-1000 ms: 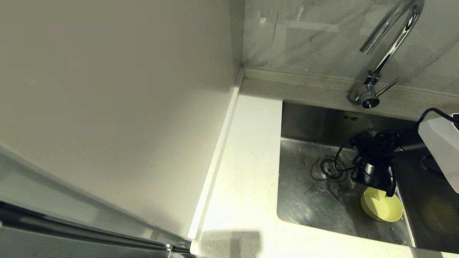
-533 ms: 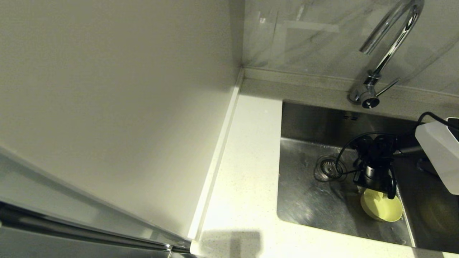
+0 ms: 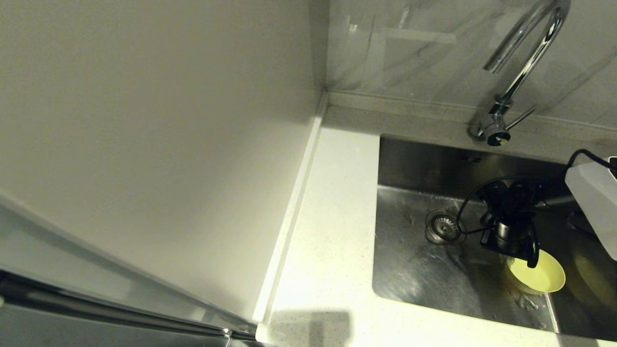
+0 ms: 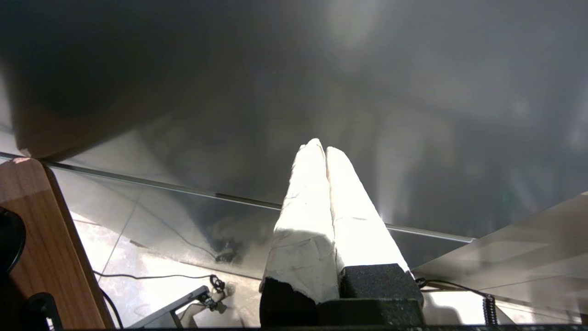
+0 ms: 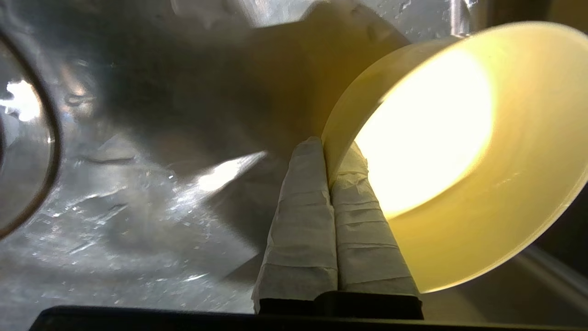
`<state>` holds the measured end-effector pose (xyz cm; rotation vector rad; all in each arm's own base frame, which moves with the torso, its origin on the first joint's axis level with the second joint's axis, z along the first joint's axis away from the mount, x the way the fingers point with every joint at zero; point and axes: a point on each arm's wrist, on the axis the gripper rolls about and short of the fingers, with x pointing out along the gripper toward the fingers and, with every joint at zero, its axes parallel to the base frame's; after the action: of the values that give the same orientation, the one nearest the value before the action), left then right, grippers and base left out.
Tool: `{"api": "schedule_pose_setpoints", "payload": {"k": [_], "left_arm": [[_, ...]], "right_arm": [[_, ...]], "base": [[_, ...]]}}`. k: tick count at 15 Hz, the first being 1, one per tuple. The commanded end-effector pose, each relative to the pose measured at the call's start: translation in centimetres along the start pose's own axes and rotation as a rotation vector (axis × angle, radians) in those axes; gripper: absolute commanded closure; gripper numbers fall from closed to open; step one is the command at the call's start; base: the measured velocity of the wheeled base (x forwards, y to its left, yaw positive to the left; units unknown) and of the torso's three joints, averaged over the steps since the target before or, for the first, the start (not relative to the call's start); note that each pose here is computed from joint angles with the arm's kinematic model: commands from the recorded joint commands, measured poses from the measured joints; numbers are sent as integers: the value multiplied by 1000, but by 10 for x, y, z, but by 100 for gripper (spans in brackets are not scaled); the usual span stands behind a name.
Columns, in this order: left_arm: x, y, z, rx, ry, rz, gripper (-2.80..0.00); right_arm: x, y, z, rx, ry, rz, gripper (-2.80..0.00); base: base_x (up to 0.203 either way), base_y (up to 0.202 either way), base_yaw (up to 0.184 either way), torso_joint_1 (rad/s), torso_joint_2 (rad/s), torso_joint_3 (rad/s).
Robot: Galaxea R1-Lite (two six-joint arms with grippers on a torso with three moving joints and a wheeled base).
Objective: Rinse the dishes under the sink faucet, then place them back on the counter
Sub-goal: Put a bowl back to the table from the sink
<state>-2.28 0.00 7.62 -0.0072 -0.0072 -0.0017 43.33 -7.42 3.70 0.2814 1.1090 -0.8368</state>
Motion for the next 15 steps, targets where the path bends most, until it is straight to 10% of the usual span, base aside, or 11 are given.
{"api": "schedule_pose_setpoints", "payload": {"k": [1,12,15], "left_arm": [[0,0,-1,0,3,0,0],[0,0,-1,0,3,0,0],[0,0,-1,0,3,0,0]], "right_arm": [[-16,-7,4,12,-21,10,0],[-158,-103,-32,79,-134,142,0],[-213,-113,-56,39,-156,395,0]], "base": [[0,0,0,0,0,0],[0,0,0,0,0,0],[0,0,0,0,0,0]]}}
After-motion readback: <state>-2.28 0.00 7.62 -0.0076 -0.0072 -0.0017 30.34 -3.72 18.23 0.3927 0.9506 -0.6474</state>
